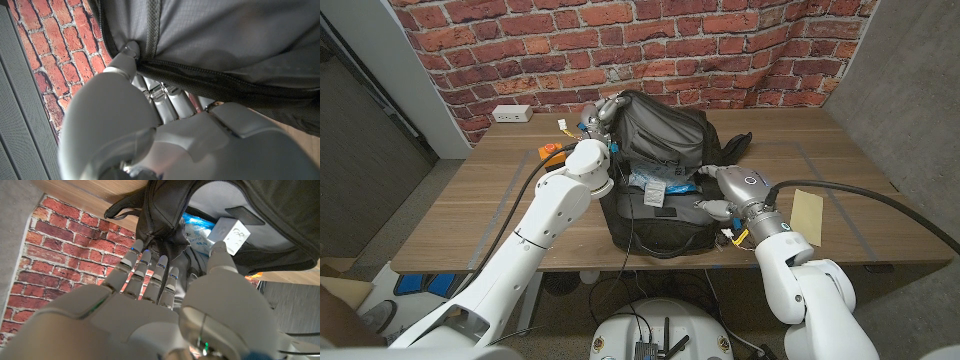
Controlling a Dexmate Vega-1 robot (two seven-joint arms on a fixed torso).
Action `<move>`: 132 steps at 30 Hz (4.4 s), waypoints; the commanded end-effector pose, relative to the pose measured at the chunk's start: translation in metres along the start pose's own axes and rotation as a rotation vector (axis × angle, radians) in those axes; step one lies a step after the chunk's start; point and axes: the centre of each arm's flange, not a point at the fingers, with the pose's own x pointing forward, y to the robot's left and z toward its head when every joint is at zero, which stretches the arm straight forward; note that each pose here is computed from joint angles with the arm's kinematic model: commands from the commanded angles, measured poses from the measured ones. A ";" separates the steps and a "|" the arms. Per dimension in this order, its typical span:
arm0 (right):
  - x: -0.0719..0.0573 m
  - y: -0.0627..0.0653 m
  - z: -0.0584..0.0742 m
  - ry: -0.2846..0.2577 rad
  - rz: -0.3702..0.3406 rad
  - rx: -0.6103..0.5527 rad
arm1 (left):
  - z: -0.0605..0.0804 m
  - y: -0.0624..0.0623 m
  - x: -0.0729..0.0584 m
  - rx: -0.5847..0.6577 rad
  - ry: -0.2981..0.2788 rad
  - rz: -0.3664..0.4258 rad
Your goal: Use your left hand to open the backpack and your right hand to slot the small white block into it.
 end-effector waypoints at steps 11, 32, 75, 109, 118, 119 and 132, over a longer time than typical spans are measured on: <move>-0.001 0.004 -0.055 0.057 -0.049 0.165 | -0.001 0.001 -0.001 0.020 0.042 -0.027; 0.020 0.000 -0.092 0.046 -0.091 0.346 | 0.001 0.008 -0.005 0.077 0.087 -0.074; 0.076 -0.009 -0.126 -0.009 -0.124 0.480 | 0.041 0.040 0.034 0.271 0.282 -0.470; 0.116 0.002 -0.149 -0.023 -0.118 0.678 | 0.038 0.046 0.065 0.419 0.214 -0.829; 0.127 0.003 -0.153 -0.036 -0.125 0.695 | 0.038 0.049 0.066 0.447 0.222 -0.895; 0.128 0.003 -0.154 -0.038 -0.126 0.697 | 0.038 0.049 0.066 0.447 0.217 -0.902; 0.135 0.009 -0.158 -0.038 -0.147 0.732 | 0.043 0.052 0.060 0.531 0.221 -0.941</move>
